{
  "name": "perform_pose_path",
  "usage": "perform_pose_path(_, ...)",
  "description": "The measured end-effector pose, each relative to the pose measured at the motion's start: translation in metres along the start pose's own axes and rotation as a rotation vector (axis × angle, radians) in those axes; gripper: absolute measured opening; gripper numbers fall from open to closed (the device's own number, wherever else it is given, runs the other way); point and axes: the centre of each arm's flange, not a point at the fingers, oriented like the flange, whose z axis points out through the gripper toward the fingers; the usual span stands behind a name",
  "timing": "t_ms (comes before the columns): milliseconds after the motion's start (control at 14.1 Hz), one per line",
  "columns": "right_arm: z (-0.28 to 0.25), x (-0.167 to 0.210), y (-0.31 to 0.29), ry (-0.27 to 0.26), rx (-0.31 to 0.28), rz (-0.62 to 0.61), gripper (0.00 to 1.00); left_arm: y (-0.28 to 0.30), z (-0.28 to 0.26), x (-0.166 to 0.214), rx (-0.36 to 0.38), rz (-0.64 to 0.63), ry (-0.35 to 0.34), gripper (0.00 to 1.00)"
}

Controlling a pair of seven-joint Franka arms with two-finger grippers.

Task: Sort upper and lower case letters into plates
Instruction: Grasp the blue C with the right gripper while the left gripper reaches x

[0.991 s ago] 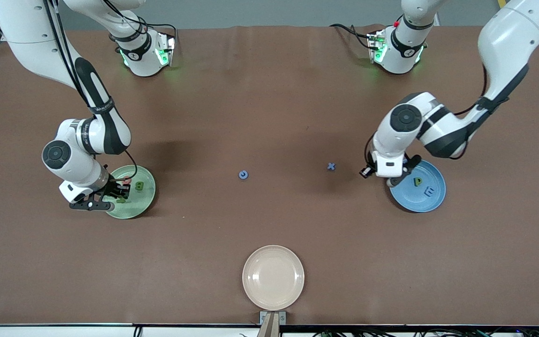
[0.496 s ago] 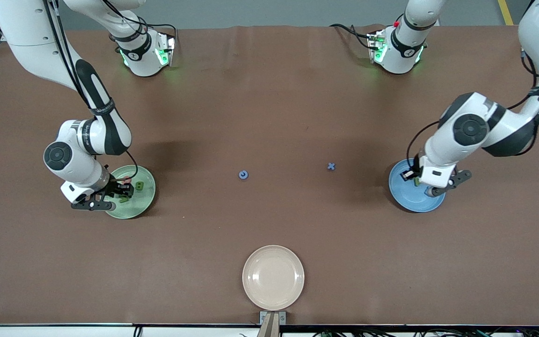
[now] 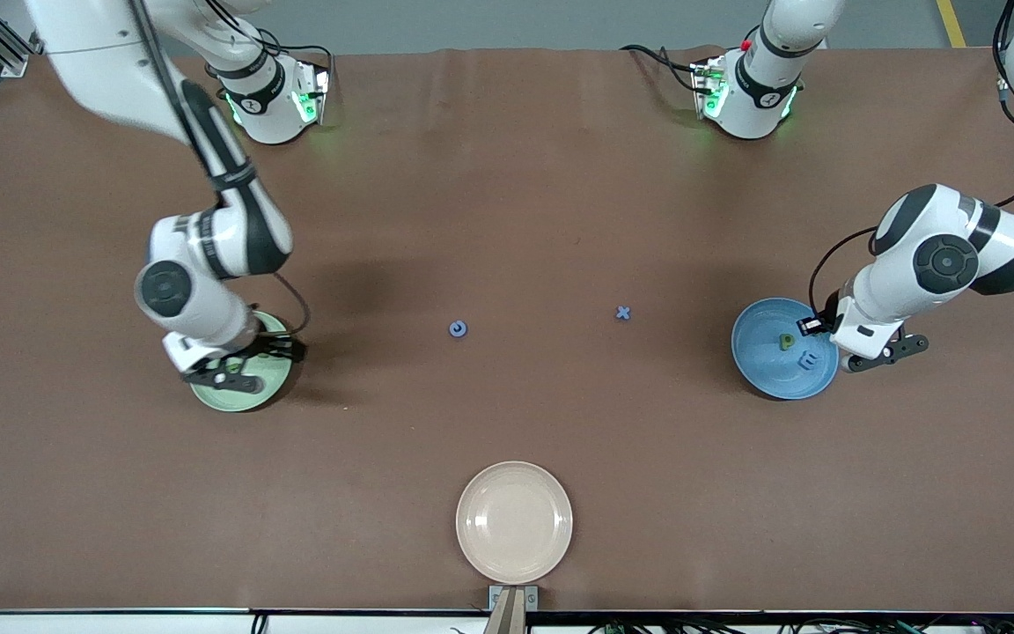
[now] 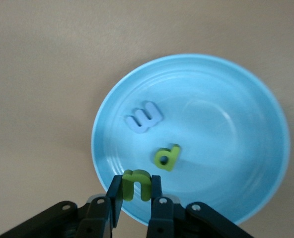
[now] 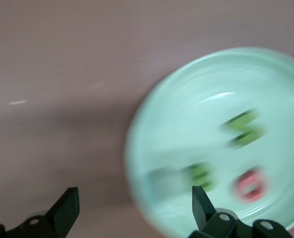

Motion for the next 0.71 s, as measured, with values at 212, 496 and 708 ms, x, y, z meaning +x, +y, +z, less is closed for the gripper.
perform_pose_path(212, -0.004, -0.055, -0.095, 0.038, 0.026, 0.108, 1.0, -0.006, 0.02, -0.005, -0.001, 0.012, -0.001, 0.26)
perform_pose_path(496, -0.002, -0.112, -0.176, 0.051, 0.047, 0.225, 1.0, -0.008, 0.032, -0.005, -0.003, 0.032, 0.012, 0.26)
perform_pose_path(708, 0.011, -0.134, -0.216, 0.054, 0.051, 0.289, 1.0, -0.011, 0.039, -0.002, -0.023, 0.028, 0.021, 0.26)
